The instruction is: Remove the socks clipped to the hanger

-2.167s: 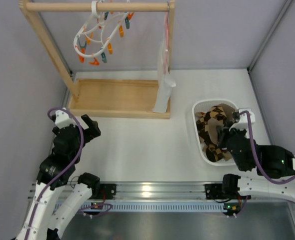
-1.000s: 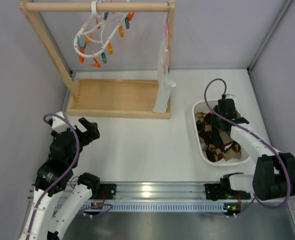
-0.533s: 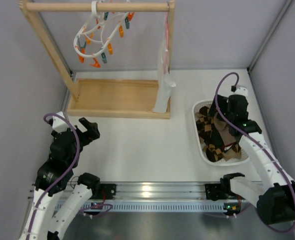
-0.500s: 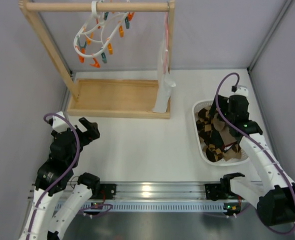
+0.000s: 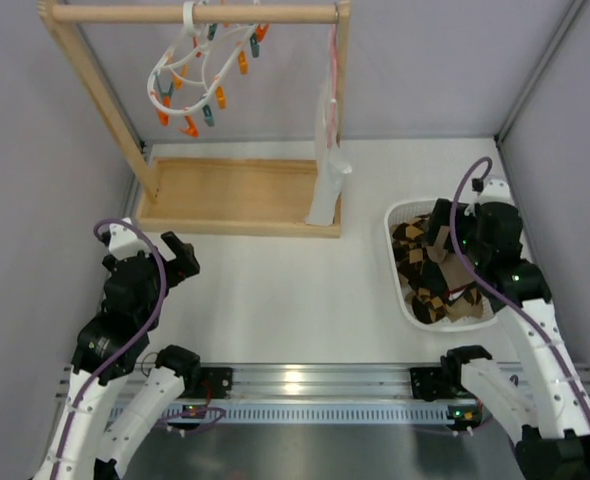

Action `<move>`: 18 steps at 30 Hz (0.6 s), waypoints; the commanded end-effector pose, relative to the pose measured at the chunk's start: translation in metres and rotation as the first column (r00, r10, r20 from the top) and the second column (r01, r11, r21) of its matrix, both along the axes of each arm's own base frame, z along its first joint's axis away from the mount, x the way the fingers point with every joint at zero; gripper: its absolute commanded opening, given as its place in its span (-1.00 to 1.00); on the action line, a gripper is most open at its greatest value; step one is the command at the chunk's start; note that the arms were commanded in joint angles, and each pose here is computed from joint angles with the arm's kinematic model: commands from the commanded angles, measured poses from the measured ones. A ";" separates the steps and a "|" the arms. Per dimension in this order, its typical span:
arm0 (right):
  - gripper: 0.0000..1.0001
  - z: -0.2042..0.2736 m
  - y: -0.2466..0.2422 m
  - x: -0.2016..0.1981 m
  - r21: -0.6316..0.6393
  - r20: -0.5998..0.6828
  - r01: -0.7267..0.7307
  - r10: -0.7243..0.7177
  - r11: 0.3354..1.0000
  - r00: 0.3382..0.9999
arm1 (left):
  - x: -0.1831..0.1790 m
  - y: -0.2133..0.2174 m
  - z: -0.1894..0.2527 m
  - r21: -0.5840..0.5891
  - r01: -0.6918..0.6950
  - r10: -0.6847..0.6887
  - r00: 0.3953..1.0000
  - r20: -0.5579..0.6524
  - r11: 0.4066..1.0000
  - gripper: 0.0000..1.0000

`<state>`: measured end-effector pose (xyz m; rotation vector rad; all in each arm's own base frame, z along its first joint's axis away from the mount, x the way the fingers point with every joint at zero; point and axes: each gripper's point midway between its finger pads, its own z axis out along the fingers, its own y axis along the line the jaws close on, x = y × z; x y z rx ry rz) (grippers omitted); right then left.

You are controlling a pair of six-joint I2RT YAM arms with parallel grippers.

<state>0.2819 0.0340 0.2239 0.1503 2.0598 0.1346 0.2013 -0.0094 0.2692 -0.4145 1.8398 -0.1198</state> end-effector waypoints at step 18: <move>0.99 0.092 -0.042 -0.102 -0.183 0.283 0.074 -0.020 0.980 0.959 | 0.038 -0.015 -0.018 0.133 0.135 -0.125 0.989 -0.081 0.982 0.97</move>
